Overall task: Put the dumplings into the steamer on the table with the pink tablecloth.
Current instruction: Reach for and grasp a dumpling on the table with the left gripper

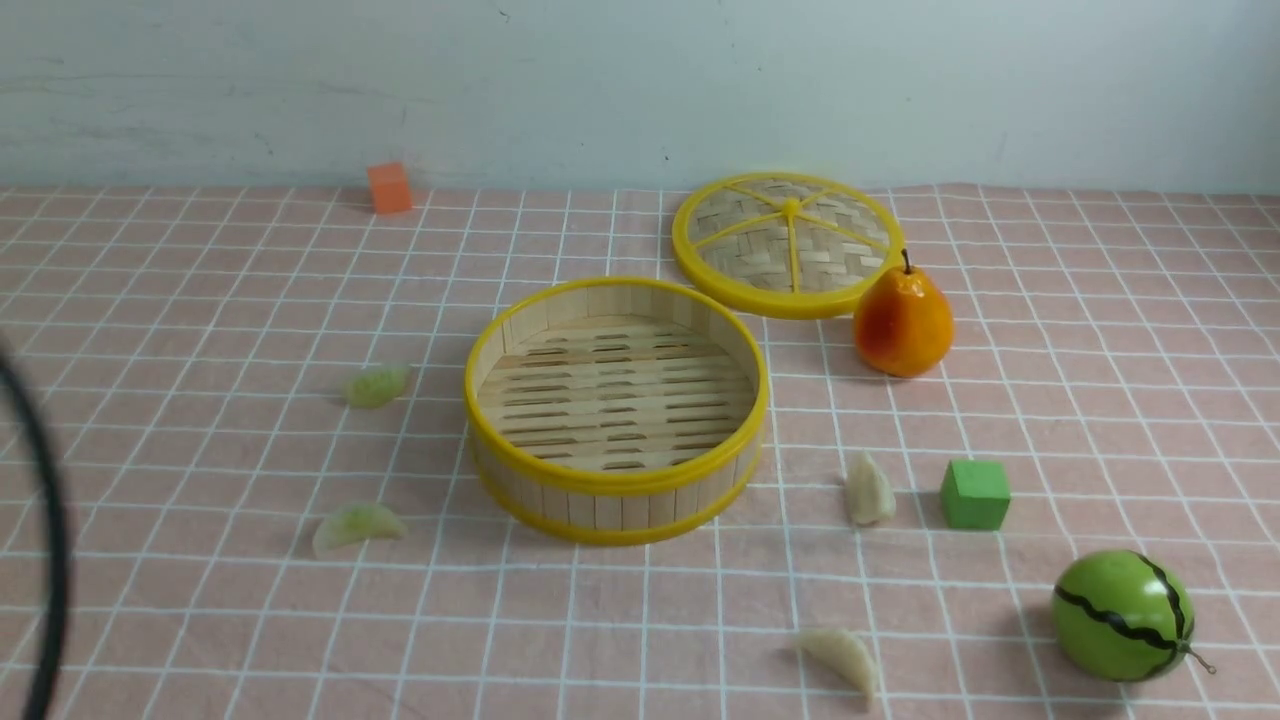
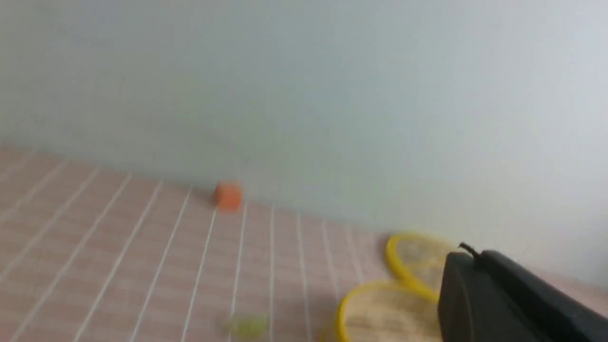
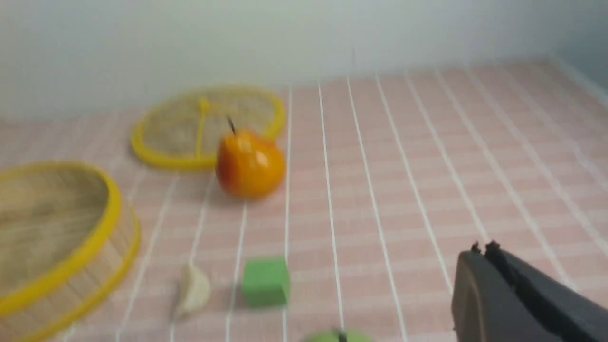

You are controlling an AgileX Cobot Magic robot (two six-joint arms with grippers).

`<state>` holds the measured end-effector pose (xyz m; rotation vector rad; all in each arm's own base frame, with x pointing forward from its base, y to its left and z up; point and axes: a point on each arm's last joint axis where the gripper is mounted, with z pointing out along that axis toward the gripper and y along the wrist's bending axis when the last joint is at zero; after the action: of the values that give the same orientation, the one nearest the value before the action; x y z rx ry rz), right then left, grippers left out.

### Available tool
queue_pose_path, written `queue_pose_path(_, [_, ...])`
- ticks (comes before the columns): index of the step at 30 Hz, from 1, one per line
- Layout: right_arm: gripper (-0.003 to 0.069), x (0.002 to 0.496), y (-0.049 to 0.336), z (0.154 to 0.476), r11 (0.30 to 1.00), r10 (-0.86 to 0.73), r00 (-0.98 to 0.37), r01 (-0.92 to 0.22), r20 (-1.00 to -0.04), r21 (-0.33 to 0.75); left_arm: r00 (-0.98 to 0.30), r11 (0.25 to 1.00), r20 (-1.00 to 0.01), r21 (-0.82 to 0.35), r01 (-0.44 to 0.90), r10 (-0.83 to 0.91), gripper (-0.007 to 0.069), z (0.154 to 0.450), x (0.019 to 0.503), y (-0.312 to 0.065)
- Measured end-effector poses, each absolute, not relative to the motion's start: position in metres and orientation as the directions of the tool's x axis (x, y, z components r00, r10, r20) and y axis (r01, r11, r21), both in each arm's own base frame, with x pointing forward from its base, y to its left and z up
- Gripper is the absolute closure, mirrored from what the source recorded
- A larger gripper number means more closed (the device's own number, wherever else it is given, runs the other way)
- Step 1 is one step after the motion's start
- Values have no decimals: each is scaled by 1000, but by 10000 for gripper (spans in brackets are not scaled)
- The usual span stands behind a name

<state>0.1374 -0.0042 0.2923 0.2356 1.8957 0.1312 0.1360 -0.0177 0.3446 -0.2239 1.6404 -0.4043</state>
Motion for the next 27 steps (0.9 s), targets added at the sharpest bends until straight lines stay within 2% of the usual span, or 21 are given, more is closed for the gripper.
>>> queue_pose_path(1, [667,148,-3,286,967,254,-462,127,-850,220,-265,911,-881,-412,24,-392,638,333,159,-21])
queue_pose_path(3, [667,160,2,274,967,251,-634,129,-732,220,-431,899,-802,-434,-55,-414,638,317,179,-26])
queue_pose_path(5, [667,170,11,262,976,185,-761,67,-621,209,-563,900,-720,-424,-104,-405,638,301,191,-30])
queue_pose_path(7, [667,178,24,251,975,82,-839,-44,-539,216,-674,911,-644,-396,-111,-362,638,288,203,-36])
queue_pose_path(8, [667,178,26,250,974,71,-844,-56,-532,218,-690,917,-636,-385,-106,-347,638,285,205,-36])
queue_pose_path(11, [666,188,49,236,933,-87,-868,-243,-489,267,-797,919,-533,-389,-67,-284,638,274,224,-47])
queue_pose_path(14, [666,196,70,229,860,-191,-830,-398,-524,318,-833,911,-504,-412,-3,-230,638,280,253,-58])
queue_pose_path(15, [666,197,71,228,860,-192,-832,-399,-521,319,-837,913,-499,-408,-1,-224,638,278,254,-58])
queue_pose_path(17, [663,201,81,225,808,-215,-809,-462,-546,365,-833,920,-526,-387,54,-172,638,286,282,-63])
queue_pose_path(19, [662,202,84,225,788,-217,-802,-480,-556,386,-821,928,-553,-364,83,-144,632,291,294,-64])
queue_pose_path(21, [661,202,89,226,747,-225,-786,-519,-576,415,-793,952,-609,-256,170,-23,576,296,328,-65])
queue_pose_path(22, [661,202,89,226,743,-225,-783,-523,-580,417,-796,953,-605,-247,174,-11,571,293,330,-65])
queue_pose_path(23, [661,201,91,228,726,-227,-775,-538,-589,428,-768,962,-636,-160,222,72,514,296,352,-64])
queue_pose_path(24, [661,201,91,228,724,-228,-775,-540,-589,430,-771,962,-631,-150,227,83,498,293,357,-64])
queue_pose_path(27, [659,201,93,229,709,-225,-773,-547,-593,444,-742,963,-641,-19,269,194,341,284,401,-64])
